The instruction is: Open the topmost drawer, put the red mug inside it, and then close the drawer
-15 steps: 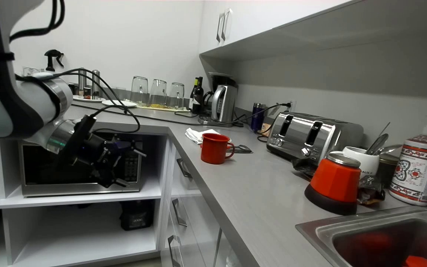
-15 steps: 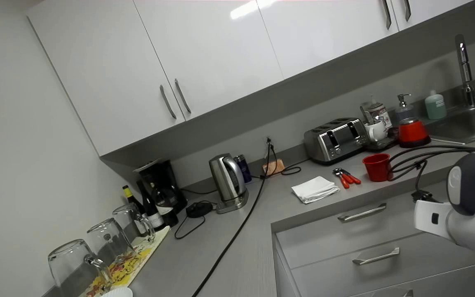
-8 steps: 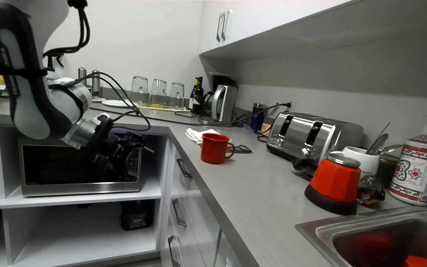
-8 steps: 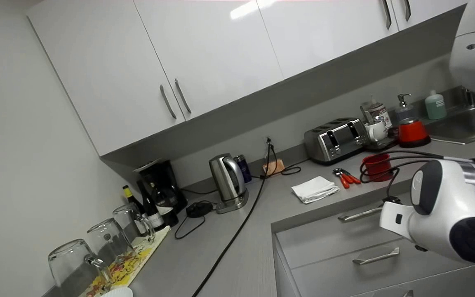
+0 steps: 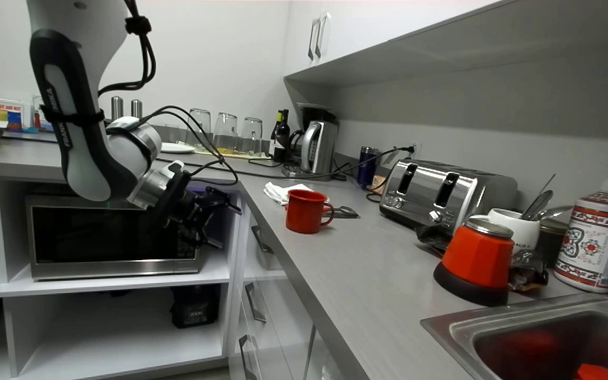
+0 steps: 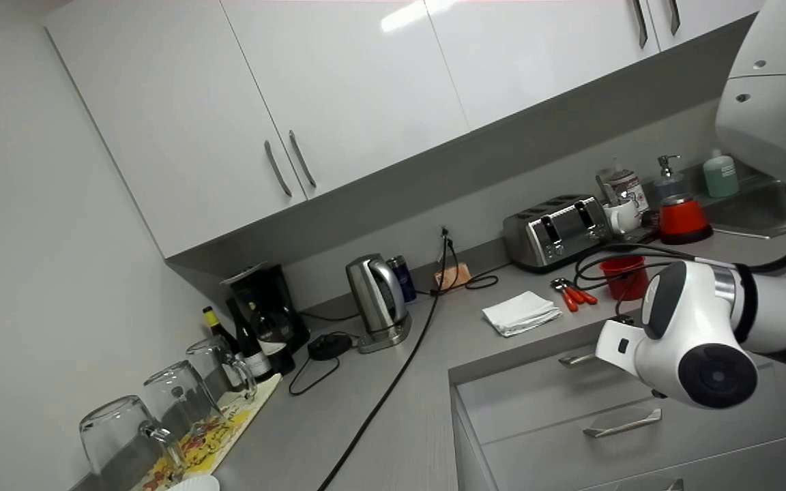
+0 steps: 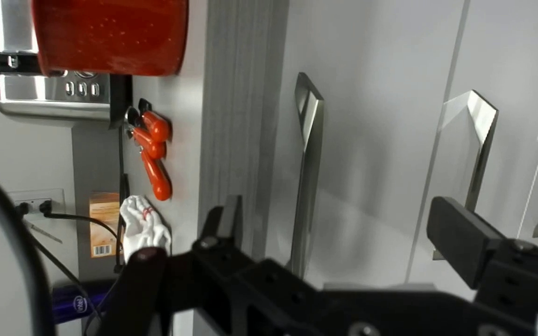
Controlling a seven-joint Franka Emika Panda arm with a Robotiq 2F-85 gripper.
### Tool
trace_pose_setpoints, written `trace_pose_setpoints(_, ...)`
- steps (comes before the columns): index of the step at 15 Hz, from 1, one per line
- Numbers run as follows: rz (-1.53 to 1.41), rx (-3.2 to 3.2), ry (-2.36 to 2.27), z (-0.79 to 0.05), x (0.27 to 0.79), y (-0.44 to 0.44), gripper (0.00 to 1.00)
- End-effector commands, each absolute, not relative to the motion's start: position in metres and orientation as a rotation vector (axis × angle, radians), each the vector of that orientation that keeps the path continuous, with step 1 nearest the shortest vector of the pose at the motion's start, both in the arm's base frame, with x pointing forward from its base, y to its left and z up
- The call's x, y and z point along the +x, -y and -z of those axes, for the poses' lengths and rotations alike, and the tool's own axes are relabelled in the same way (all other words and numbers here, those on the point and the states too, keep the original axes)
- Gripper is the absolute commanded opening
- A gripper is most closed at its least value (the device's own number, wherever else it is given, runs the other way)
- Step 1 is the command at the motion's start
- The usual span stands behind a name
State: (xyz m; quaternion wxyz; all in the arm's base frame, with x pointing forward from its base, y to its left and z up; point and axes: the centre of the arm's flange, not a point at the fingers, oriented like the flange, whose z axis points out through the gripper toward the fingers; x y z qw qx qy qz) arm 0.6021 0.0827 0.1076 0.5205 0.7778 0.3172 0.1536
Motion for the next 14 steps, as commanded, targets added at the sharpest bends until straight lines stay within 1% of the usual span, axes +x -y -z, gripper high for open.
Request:
trace_pose_setpoints(1,-0.367,1.865,-0.761,-0.106,0.602,-0.083,1.0)
trace_pose_setpoints(8,-0.546,1.602,-0.743,-0.079,0.59,-0.129,1.0)
trace_pose_setpoints(11,-0.56,1.531,-0.738,-0.057,0.59,-0.143,1.0)
trace_pose_setpoints(14,-0.537,1.53,-0.684,-0.044,0.59,-0.137,1.0)
